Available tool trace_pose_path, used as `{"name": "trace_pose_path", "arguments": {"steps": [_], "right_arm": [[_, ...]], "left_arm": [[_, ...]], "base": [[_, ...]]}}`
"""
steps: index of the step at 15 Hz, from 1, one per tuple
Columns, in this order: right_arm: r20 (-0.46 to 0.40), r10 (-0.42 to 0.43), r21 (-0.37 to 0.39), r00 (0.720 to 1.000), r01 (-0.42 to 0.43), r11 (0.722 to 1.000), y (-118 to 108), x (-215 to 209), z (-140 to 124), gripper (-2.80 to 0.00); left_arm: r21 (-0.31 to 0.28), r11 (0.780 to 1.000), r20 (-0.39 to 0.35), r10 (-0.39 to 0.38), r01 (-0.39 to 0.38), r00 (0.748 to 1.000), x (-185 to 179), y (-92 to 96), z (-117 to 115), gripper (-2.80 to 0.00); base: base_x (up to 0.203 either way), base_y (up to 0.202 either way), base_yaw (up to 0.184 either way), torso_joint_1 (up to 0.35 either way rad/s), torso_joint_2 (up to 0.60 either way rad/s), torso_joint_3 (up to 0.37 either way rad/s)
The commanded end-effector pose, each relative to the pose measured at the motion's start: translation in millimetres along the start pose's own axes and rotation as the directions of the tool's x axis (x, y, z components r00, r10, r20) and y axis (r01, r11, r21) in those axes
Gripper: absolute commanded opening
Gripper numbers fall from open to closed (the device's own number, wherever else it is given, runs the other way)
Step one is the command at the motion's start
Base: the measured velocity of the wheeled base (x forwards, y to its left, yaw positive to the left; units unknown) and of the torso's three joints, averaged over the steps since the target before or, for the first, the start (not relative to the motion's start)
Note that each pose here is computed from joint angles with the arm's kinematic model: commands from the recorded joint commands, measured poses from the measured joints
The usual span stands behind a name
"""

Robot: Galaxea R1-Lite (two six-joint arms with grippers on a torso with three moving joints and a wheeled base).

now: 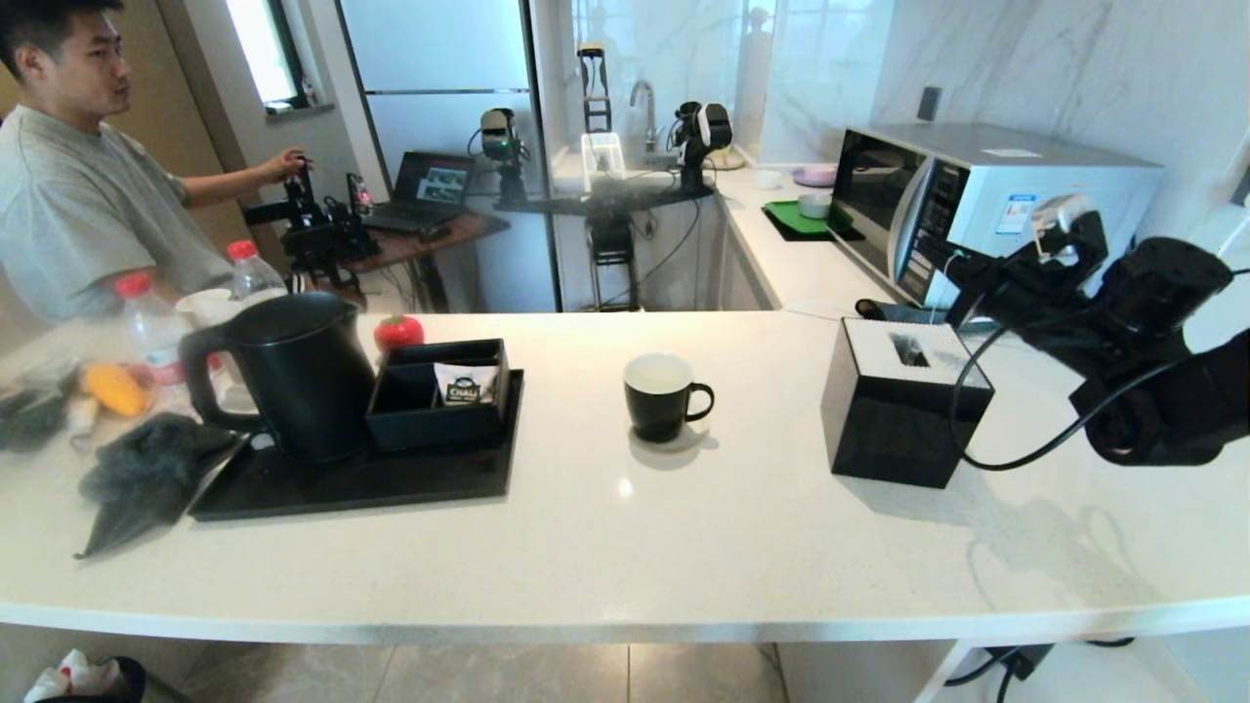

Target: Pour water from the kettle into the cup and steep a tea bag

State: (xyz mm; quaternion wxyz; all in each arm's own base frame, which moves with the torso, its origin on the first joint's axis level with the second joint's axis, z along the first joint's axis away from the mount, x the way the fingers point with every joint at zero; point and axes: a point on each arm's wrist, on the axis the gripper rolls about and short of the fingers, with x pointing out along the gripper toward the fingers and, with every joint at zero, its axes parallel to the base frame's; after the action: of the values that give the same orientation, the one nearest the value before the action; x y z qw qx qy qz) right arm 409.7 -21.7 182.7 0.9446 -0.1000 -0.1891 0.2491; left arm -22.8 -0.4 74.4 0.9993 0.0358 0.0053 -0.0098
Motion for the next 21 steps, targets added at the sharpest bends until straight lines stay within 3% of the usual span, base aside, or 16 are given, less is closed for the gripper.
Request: {"name": "trace_pose_path", "arguments": {"steps": [1, 4, 9, 17, 18, 21], "right_arm": [[-0.032, 0.009, 0.024, 0.999, -0.008, 1.0, 9, -10, -21, -2.8], [-0.051, 0.012, 0.038, 0.999, -0.01, 0.999, 18, -20, -33, -2.8], [-0.041, 0.013, 0.033, 0.999, -0.011, 0.999, 17, -18, -28, -2.8], [-0.072, -0.027, 0.032, 0.997, 0.029, 0.999, -3, -19, -21, -2.8], [-0.08, -0.039, 0.031, 0.996, 0.042, 0.999, -8, -22, -20, 0.0], [-0.081, -0.086, 0.0, 0.993, 0.087, 0.996, -27, -30, -20, 0.0]], "left_arm": [[0.0, 1.0, 0.001, -0.001, 0.001, 1.0, 0, 0.0, 0, -2.8], [0.0, 1.0, 0.001, -0.001, 0.001, 1.0, 0, 0.0, 0, -2.8], [0.0, 1.0, 0.001, -0.001, 0.001, 1.0, 0, 0.0, 0, -2.8], [0.0, 1.0, 0.001, -0.001, 0.001, 1.0, 0, 0.0, 0, -2.8], [0.0, 1.0, 0.001, -0.001, 0.001, 1.0, 0, 0.0, 0, -2.8], [0.0, 1.0, 0.001, -0.001, 0.001, 1.0, 0, 0.0, 0, -2.8]], "base": [[0.0, 0.0, 0.0, 0.0, 0.0, 0.0], [0.0, 0.0, 0.0, 0.0, 0.0, 0.0], [0.0, 0.0, 0.0, 0.0, 0.0, 0.0], [0.0, 0.0, 0.0, 0.0, 0.0, 0.0], [0.0, 0.0, 0.0, 0.0, 0.0, 0.0], [0.0, 0.0, 0.0, 0.0, 0.0, 0.0]]}}
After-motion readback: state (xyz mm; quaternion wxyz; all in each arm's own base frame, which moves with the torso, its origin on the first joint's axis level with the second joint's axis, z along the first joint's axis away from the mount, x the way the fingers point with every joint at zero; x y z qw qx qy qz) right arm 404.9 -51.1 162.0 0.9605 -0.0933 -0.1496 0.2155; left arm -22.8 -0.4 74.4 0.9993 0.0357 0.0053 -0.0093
